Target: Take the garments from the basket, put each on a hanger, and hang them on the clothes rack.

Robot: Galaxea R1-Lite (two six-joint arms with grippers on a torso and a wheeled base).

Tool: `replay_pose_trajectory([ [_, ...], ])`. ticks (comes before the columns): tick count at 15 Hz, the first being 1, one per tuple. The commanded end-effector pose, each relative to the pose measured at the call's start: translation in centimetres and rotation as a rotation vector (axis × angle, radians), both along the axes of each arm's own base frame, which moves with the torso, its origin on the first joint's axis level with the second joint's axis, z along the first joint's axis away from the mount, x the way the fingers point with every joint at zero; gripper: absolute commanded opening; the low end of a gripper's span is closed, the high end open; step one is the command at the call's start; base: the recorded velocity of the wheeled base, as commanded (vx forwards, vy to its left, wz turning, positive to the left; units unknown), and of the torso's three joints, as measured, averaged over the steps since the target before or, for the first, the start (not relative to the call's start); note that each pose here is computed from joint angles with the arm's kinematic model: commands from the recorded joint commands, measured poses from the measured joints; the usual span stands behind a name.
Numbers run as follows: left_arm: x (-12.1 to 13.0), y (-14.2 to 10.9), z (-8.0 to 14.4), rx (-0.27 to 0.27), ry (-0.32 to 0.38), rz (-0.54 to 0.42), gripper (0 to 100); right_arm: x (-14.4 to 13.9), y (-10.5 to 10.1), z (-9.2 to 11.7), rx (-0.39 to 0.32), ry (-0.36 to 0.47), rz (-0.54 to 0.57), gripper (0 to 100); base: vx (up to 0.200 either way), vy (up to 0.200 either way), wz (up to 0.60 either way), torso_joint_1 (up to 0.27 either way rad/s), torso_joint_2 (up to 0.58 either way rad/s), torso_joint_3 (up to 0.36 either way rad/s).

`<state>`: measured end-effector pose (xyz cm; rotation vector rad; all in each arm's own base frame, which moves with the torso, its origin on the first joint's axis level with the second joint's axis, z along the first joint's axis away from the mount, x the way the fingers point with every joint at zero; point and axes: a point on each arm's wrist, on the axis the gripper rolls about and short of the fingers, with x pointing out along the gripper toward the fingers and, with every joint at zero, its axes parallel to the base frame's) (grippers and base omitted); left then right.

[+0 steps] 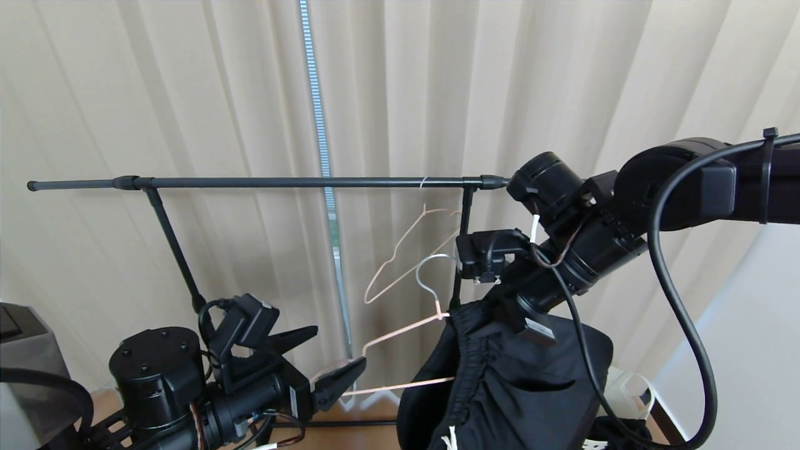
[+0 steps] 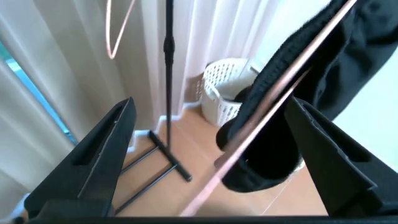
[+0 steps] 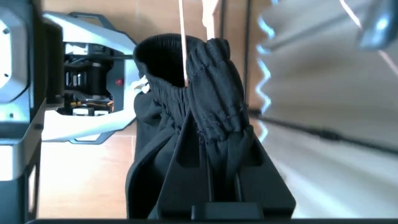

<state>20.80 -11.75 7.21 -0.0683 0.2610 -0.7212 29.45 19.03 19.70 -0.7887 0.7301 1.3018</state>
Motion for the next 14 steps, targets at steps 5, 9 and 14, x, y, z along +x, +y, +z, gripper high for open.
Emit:
replay_pose_trajectory([
  [5, 0.5, -0.1, 0.2, -0.066, 0.033, -0.009, 100, 0.1, -0.3, 2.6, -0.054, -0.13, -0.154, 0, 0.0, 0.0, 0.0, 0.0, 0.0, 0.0],
  [9, 0.6, -0.2, -0.1, -0.06, 0.044, -0.009, 100, 0.3, 0.1, 3.5, -0.055, -0.218, -0.287, 0, 0.0, 0.0, 0.0, 0.0, 0.0, 0.0],
  [14, 1.7, 0.4, -0.5, -0.055, 0.046, 0.045, 100, 0.2, 0.4, 4.1, -0.026, -0.249, -0.345, 0, 0.0, 0.0, 0.0, 0.0, 0.0, 0.0],
])
